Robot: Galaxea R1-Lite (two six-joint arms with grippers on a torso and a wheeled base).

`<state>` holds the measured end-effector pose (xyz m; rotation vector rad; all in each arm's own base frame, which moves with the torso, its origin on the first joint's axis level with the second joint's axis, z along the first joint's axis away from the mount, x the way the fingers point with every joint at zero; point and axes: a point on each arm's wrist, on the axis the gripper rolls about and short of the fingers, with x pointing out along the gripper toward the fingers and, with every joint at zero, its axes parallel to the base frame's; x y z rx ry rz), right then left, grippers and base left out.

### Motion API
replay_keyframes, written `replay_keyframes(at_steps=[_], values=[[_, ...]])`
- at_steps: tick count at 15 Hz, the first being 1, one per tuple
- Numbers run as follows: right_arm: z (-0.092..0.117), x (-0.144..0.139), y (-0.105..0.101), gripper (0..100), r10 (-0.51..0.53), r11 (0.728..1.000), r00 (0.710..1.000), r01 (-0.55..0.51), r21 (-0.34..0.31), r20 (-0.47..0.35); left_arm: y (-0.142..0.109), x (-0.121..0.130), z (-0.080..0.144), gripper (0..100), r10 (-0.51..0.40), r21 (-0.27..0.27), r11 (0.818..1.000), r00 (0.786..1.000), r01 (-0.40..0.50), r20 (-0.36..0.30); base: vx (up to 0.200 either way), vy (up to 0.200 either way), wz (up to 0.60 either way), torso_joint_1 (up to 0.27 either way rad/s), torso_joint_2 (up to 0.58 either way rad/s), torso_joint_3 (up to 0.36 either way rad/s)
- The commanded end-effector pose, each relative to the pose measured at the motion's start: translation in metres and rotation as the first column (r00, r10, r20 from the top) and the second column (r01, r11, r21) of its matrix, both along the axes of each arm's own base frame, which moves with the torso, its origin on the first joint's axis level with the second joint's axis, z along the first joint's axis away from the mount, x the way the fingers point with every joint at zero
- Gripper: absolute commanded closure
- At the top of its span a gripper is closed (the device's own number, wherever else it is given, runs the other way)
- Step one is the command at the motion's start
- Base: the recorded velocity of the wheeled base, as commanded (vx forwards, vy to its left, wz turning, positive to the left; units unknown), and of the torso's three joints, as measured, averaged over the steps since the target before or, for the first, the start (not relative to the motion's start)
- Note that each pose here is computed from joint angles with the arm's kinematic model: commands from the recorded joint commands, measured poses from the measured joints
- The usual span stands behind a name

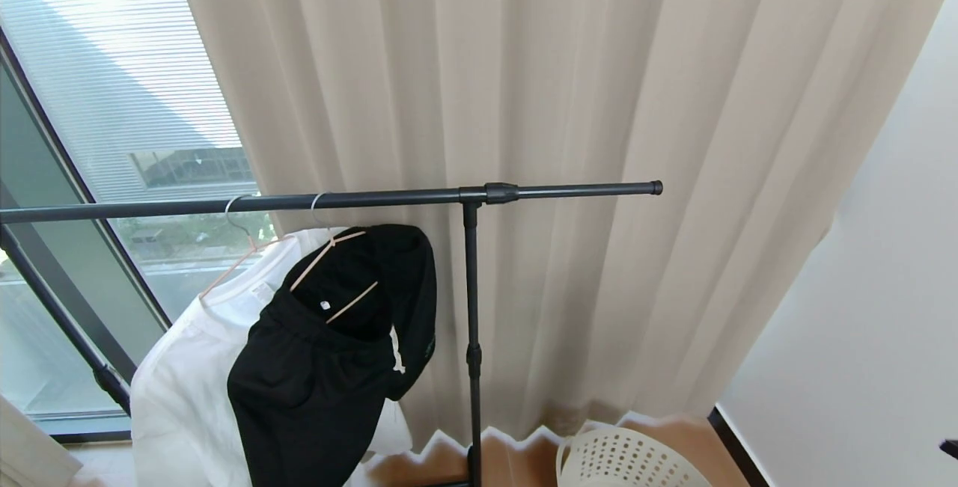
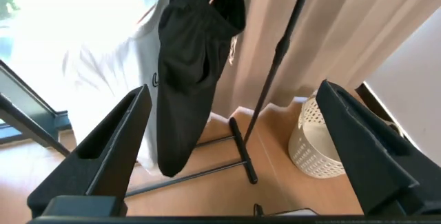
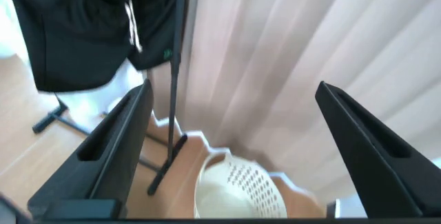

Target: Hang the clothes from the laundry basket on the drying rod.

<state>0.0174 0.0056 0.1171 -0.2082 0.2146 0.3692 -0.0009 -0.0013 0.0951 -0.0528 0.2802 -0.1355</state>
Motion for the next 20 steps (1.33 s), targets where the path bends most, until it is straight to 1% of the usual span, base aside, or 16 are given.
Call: replay_keyframes(at_steps=[1,2,3,4,5,6,7,8,9,10,11,12,13,20], values=[[-0.036,-0.025,-0.014,0,-0.181,0.982,0.982,0.177,0.072,0.057,0.003,-0.019,-0.009,0,0.068,-0.032,0.997,0.987,-0.063,0.146,0.000,0.000,0.00,0.000,0.00,0.000],[-0.036,-0.026,-0.014,0,-0.223,0.973,0.973,0.219,0.075,0.059,0.003,-0.019,-0.009,0,0.087,-0.033,0.996,0.985,-0.084,0.146,0.000,0.000,0.00,0.000,0.00,0.000],[-0.036,-0.029,-0.013,0,-0.344,0.937,0.936,0.337,0.088,0.081,0.004,-0.017,-0.014,0,0.162,0.009,0.986,0.979,-0.165,0.125,0.000,0.000,0.00,0.000,0.00,0.000],[-0.037,-0.032,-0.012,0,-0.383,0.922,0.917,0.372,0.107,0.107,0.004,-0.015,-0.014,0,0.216,0.036,0.975,0.971,-0.221,0.101,0.000,0.000,0.00,0.000,0.00,0.000],[-0.037,-0.034,-0.010,0,-0.404,0.913,0.906,0.390,0.124,0.125,0.003,-0.014,-0.014,0,0.261,0.054,0.962,0.961,-0.267,0.090,0.000,0.000,0.00,0.000,0.00,0.000],[-0.038,-0.037,-0.008,0,-0.449,0.892,0.882,0.431,0.140,0.146,0.003,-0.016,-0.014,0,0.291,0.057,0.953,0.950,-0.299,0.109,0.000,0.000,0.00,0.000,0.00,0.000],[-0.041,-0.042,-0.007,0,-0.444,0.894,0.878,0.420,0.158,0.178,0.002,-0.018,-0.017,0,0.301,0.055,0.949,0.943,-0.311,0.142,0.000,0.000,0.00,0.000,0.00,0.000],[-0.040,-0.042,-0.007,0,-0.435,0.897,0.883,0.410,0.162,0.176,0.002,-0.018,-0.017,0,0.301,0.040,0.950,0.941,-0.311,0.157,0.000,0.000,0.00,0.000,0.00,0.000],[-0.041,-0.042,-0.007,0,-0.437,0.894,0.885,0.407,0.189,0.161,0.003,-0.018,-0.017,0,0.294,0.018,0.953,0.940,-0.301,0.172,0.000,0.000,0.00,0.000,0.00,0.000],[-0.041,-0.042,-0.007,0,-0.430,0.896,0.889,0.399,0.194,0.157,0.003,-0.018,-0.017,0,0.269,0.012,0.961,0.946,-0.275,0.183,0.000,0.000,0.00,0.000,0.00,0.000],[-0.040,-0.042,-0.006,0,-0.410,0.905,0.898,0.378,0.197,0.157,0.004,-0.024,-0.018,0,0.234,-0.005,0.971,0.940,-0.240,0.250,0.000,0.000,0.00,0.000,0.00,0.000],[-0.040,-0.042,-0.006,0,-0.382,0.915,0.911,0.349,0.203,0.155,0.003,-0.024,-0.018,0,0.221,-0.006,0.974,0.942,-0.227,0.253,0.000,0.000,0.00,0.000,0.00,0.000],[-0.040,-0.042,-0.005,0,-0.370,0.918,0.917,0.336,0.210,0.150,0.003,-0.024,-0.018,0,0.201,-0.006,0.979,0.947,-0.206,0.251,0.000,0.000,0.00,0.000,0.00,0.000],[-0.040,-0.042,-0.005,0,-0.368,0.919,0.918,0.334,0.210,0.150,0.003,-0.023,-0.018,0,0.201,-0.009,0.979,0.947,-0.206,0.250,0.000,0.000,0.00,0.000,0.00,0.000]])
